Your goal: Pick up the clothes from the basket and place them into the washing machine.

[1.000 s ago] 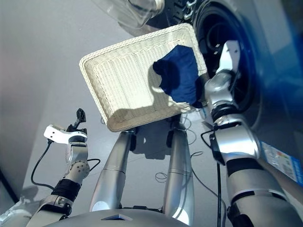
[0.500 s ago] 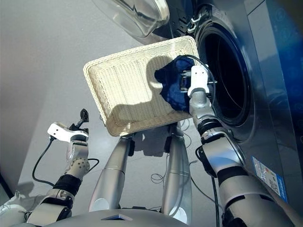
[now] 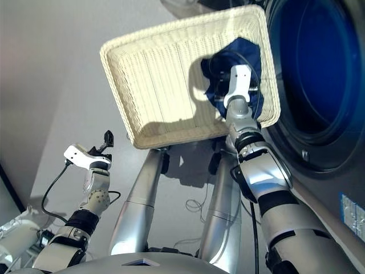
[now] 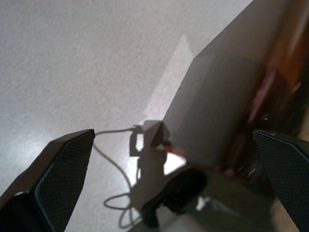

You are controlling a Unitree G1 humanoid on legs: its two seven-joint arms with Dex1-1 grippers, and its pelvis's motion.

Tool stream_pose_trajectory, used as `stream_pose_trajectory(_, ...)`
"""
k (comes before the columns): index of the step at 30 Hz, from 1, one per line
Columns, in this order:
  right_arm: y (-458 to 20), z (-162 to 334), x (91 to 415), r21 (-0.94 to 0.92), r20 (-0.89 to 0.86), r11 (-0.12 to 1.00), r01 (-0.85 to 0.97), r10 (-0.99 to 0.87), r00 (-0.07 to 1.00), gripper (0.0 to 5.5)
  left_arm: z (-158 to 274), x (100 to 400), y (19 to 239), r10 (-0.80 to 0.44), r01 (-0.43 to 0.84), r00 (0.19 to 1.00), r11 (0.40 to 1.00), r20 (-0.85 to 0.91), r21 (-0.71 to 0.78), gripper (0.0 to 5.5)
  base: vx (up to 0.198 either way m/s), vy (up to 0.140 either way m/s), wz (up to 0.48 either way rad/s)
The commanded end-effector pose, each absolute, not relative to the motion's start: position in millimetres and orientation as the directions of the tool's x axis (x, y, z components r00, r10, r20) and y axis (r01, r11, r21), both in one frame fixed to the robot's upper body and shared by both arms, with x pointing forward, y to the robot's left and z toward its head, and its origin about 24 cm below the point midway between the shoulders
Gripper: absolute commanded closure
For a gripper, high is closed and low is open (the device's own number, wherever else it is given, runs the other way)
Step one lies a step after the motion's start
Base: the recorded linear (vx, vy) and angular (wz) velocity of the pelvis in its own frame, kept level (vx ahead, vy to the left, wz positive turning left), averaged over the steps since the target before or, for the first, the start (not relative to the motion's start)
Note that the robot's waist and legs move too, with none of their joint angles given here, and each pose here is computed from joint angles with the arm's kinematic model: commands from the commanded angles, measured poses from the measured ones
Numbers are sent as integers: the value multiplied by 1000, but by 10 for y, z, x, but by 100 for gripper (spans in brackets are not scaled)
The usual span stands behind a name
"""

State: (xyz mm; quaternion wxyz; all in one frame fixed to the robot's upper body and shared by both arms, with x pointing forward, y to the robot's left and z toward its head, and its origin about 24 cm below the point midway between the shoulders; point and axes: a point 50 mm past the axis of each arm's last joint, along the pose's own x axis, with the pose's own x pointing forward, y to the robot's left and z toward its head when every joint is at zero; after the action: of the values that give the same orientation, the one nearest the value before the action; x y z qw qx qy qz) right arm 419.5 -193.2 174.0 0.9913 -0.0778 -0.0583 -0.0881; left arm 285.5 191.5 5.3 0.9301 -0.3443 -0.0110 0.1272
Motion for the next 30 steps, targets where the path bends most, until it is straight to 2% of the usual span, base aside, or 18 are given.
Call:
stream_pose_trajectory(1,-2097,1742,4179,-232,121,939,254,-231,965,550,239,2877,1985,245,-179,969,774,27,-607,0,0,0,0)
stream_pose_trajectory(10,-1878,1571,4154,-281,131,937,208,-177,975,550,217,2848,2063,285,-214,958,766,22,-606,0,0,0,0)
stream_pose_trajectory(17,-1765,1716,4149,-455,262,851,263,-155,953,550,193,2863,2145,337,-264,942,759,12,-596,0,0,0,0)
stream_pose_trajectory(19,-1829,1802,4124,-529,345,775,345,-175,922,550,205,2868,2168,358,-279,933,757,19,-591,0,0,0,0)
stream_pose_trajectory(21,-2000,1798,4075,-631,413,633,448,-215,885,550,227,2876,2193,385,-298,922,750,23,-590,0,0,0,0)
stream_pose_trajectory(27,-2519,2130,4008,-623,558,338,705,-440,704,550,277,2875,2234,437,-328,899,725,36,-606,0,-46,19,56)
stream_pose_trajectory(30,-2771,2271,3947,-594,574,243,767,-539,616,550,260,2845,2230,422,-319,906,732,33,-602,0,0,0,0)
